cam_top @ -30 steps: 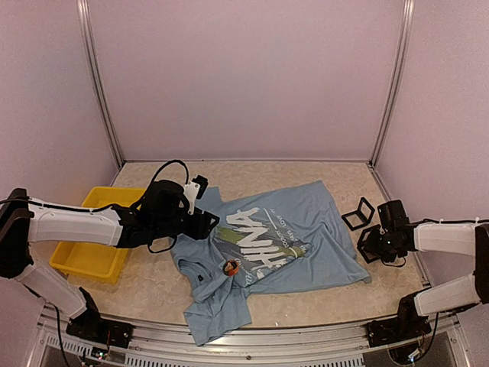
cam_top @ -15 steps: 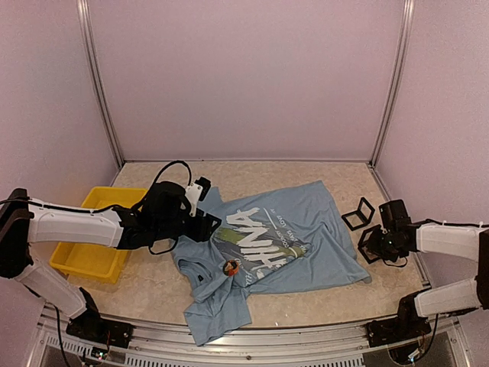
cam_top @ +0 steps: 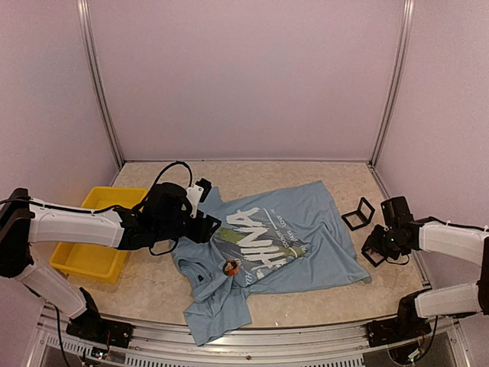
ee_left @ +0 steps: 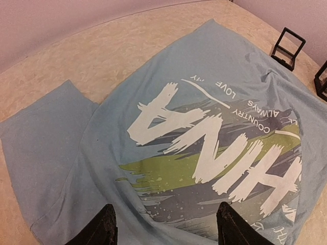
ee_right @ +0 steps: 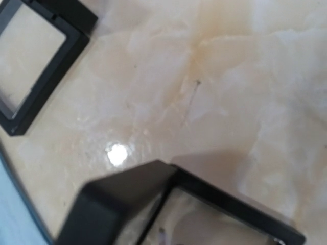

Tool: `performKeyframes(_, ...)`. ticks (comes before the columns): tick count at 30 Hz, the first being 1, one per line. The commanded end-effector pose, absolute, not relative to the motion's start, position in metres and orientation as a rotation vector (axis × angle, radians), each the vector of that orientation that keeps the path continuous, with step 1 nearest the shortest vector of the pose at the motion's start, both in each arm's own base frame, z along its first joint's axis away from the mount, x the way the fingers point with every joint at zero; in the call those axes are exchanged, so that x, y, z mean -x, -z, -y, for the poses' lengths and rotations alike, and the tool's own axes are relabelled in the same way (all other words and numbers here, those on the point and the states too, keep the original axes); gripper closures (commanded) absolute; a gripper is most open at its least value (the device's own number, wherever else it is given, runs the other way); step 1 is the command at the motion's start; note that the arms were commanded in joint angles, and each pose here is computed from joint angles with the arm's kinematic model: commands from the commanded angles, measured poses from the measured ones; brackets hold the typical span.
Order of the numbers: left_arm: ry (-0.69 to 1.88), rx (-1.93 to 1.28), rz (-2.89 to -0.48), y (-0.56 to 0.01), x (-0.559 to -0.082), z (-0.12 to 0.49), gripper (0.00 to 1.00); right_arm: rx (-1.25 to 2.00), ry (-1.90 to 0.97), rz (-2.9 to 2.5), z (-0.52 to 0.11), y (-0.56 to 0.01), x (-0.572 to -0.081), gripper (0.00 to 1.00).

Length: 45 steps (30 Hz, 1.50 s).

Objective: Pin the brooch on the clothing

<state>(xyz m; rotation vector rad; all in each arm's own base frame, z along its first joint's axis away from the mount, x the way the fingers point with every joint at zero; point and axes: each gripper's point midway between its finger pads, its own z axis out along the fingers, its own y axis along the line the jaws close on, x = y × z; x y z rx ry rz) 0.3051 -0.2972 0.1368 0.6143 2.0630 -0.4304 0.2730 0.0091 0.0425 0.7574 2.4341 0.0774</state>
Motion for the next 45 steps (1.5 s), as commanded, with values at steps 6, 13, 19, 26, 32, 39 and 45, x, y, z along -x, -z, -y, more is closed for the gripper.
performKeyframes(6, 0.403, -0.624, -2.042, -0.144, -0.306, 0.298, 0.37, -0.743, -0.080, -2.443, -0.009, -0.072, -0.262, 1.00)
performKeyframes(13, 0.417, -0.616, -2.038, -0.146, -0.306, 0.299, 0.37, -0.746, -0.034, -2.394, 0.001, -0.095, -0.254, 1.00)
performKeyframes(19, 0.410, -0.605, -2.036, -0.149, -0.306, 0.296, 0.37, -0.706, -0.009, -2.277, 0.010, -0.145, -0.263, 1.00)
performKeyframes(26, 0.418, -0.578, -2.015, -0.159, -0.306, 0.293, 0.37, -0.454, -0.073, -2.161, -0.006, -0.223, -0.289, 1.00)
performKeyframes(32, 0.448, -0.556, -1.988, -0.175, -0.306, 0.295, 0.37, 0.129, -0.393, -1.919, -0.109, -0.316, -0.325, 1.00)
performKeyframes(39, 0.501, -0.527, -1.967, -0.210, -0.307, 0.298, 0.37, 1.008, -0.242, -1.453, -0.286, -0.367, -0.305, 1.00)
performKeyframes(45, 0.657, -0.456, -1.885, -0.267, -0.302, 0.295, 0.37, 1.226, 0.031, -0.916, -0.358, -0.378, -0.270, 1.00)
